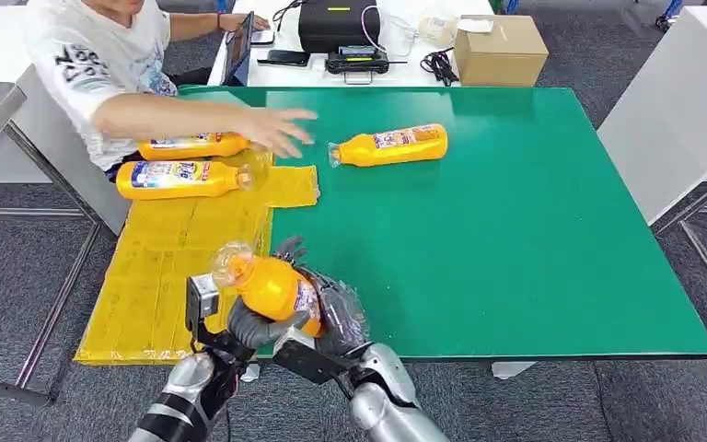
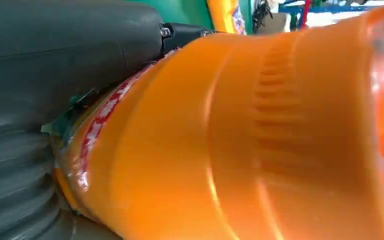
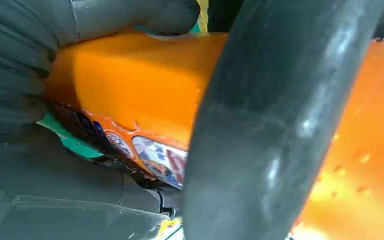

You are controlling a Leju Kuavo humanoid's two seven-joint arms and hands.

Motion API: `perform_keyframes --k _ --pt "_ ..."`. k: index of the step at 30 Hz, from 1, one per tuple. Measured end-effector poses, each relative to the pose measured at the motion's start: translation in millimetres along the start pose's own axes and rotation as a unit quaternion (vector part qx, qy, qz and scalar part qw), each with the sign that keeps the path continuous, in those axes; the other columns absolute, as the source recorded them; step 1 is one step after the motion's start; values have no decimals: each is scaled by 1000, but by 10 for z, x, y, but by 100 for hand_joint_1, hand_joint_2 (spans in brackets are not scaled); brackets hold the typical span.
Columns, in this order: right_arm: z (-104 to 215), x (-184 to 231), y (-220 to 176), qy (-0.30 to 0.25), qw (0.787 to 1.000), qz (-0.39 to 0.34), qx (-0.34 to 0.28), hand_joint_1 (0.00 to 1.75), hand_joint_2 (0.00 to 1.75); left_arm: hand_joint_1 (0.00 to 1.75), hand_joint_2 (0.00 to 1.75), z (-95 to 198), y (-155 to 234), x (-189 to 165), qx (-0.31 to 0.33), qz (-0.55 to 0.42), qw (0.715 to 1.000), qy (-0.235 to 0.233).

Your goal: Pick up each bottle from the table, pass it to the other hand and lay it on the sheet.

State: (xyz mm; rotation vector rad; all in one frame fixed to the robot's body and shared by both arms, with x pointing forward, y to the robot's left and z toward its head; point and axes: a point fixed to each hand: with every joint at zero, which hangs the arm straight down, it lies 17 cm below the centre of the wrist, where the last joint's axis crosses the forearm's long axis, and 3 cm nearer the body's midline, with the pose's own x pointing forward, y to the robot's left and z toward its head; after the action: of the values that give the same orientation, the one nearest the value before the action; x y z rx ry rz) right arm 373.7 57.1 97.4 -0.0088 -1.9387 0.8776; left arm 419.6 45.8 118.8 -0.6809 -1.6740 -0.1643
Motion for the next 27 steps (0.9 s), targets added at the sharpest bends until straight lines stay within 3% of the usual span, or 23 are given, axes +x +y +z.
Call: perform_keyframes --k 2,3,4,18,19,20,21,22,27 --pt "-7 -4 63 2 1000 -1 9 175 175 0 175 16 43 -25 9 -1 1000 2" --pt "-10 -13 86 3 1000 -1 13 175 175 17 175 23 67 -31 15 -2 1000 2" --pt "-15 -18 106 4 1000 0 17 175 175 175 175 28 93 -34 21 -3 1000 2" --pt "-23 -59 212 9 999 0 35 175 175 175 175 98 241 -39 52 -1 999 -7" --pt "-26 -61 211 10 999 0 35 161 175 175 175 97 247 -34 54 -1 999 -9" --pt "-28 -63 210 10 999 0 35 73 175 175 175 98 253 -30 55 0 998 -10" --pt "-31 -62 207 10 999 1 35 0 175 175 175 97 253 -28 57 2 998 -11" --pt "-31 -65 207 11 999 1 35 0 0 175 175 95 259 -24 58 3 998 -11" --pt "-31 -81 203 16 999 7 31 0 0 175 175 72 310 26 71 4 997 -17"
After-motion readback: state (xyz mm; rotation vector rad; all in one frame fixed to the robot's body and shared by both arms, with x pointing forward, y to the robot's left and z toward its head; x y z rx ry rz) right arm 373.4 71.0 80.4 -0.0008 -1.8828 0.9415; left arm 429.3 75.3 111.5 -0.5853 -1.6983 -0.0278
